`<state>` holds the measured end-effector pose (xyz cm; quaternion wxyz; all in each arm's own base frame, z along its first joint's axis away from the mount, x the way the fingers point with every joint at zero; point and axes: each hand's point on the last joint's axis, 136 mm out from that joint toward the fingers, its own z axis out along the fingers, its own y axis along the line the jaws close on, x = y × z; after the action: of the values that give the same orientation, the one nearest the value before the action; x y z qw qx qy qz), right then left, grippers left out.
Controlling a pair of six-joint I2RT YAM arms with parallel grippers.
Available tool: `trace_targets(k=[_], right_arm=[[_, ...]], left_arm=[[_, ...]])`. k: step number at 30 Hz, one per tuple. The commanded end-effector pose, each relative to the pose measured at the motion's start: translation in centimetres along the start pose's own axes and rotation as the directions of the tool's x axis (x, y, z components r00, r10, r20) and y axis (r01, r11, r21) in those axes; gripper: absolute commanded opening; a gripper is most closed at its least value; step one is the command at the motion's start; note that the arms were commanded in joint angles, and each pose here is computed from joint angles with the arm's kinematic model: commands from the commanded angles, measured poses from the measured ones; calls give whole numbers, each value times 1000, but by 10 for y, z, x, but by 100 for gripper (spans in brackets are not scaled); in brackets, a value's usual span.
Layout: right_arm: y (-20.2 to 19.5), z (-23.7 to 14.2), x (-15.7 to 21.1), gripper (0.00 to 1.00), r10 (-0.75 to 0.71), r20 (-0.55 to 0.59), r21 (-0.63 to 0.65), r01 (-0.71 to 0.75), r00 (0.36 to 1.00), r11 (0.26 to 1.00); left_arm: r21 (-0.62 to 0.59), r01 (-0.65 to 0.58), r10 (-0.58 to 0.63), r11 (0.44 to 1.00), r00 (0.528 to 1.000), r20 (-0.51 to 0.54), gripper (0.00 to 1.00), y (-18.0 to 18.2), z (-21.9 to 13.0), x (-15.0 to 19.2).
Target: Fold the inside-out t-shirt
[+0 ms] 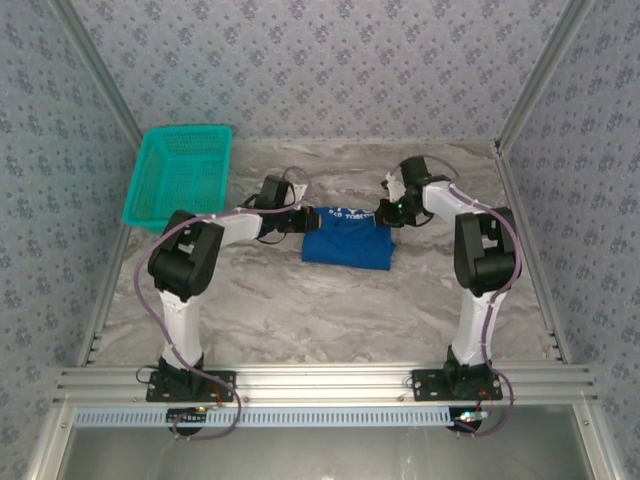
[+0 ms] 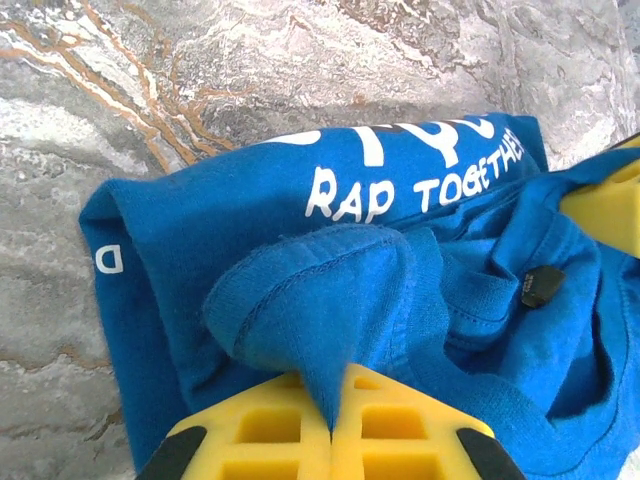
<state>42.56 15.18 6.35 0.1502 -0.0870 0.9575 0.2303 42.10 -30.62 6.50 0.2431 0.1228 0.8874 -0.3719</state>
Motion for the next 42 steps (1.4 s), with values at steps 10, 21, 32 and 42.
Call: trace_targets(k=[10, 21, 32, 42], right_arm=[[36, -65, -17, 10, -65, 82, -50, 69, 994, 996], [-15, -9, -46, 12, 45, 23, -4, -45, 999, 999], [-50, 11, -59, 34, 67, 10, 97, -67, 998, 993], [-48, -52, -67, 46, 21, 113, 196, -43, 993, 980]], left_arm=[[87, -95, 87, 992, 991, 98, 0, -48, -40, -39], [14, -65, 63, 998, 994, 87, 1, -5, 10, -59], [-60, 13, -9, 998, 997, 76, 31, 23, 33, -70], [-221, -50, 79, 974, 989, 124, 50, 19, -12, -91]])
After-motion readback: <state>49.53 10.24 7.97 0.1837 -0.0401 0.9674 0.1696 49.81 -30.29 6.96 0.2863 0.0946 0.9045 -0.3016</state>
